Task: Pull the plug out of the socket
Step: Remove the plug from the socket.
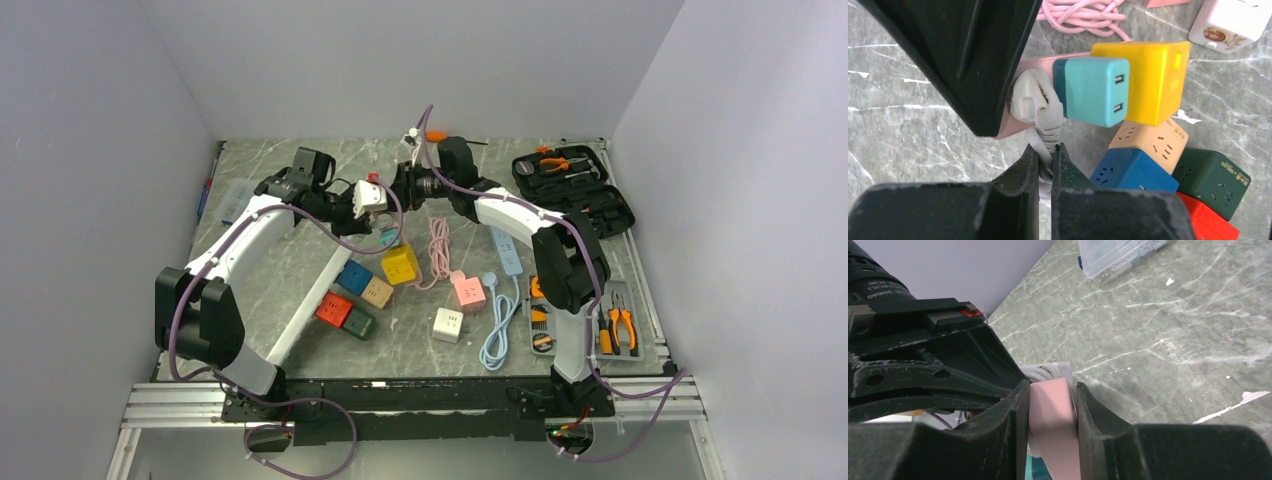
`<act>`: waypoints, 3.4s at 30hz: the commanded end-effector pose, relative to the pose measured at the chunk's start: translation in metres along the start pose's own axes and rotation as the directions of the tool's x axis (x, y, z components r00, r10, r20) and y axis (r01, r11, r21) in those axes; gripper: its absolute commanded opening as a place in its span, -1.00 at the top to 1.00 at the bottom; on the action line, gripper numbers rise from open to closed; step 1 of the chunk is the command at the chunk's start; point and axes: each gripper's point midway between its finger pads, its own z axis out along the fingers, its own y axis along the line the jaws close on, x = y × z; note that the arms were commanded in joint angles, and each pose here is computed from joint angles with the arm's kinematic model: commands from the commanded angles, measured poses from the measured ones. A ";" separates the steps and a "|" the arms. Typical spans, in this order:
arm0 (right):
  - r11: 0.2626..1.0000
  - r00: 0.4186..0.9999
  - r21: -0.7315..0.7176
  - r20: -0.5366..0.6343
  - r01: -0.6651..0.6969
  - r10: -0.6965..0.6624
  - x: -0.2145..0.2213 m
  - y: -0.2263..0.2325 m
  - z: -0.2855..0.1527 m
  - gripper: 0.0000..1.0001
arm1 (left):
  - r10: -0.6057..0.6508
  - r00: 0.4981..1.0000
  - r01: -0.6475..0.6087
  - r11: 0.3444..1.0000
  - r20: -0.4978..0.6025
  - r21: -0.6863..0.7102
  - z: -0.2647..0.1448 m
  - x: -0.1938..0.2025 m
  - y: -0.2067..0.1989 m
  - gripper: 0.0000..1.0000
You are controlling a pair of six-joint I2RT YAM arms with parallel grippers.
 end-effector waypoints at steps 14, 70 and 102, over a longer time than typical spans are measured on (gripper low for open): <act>0.995 0.993 0.011 0.061 0.104 -0.104 -0.016 0.033 -0.024 1.00 | 0.041 0.990 -0.050 0.997 0.137 0.062 -0.001 -0.030 -0.018 -0.92; 0.961 0.960 -0.008 0.055 0.275 -0.274 -0.014 0.087 -0.026 0.14 | -0.222 0.956 0.146 0.926 0.191 0.348 -0.005 -0.026 -0.034 1.00; 0.988 0.986 -0.023 0.072 0.152 -0.150 0.008 0.061 -0.006 -0.01 | -0.206 0.955 0.125 0.931 0.215 0.342 -0.013 -0.037 -0.036 1.00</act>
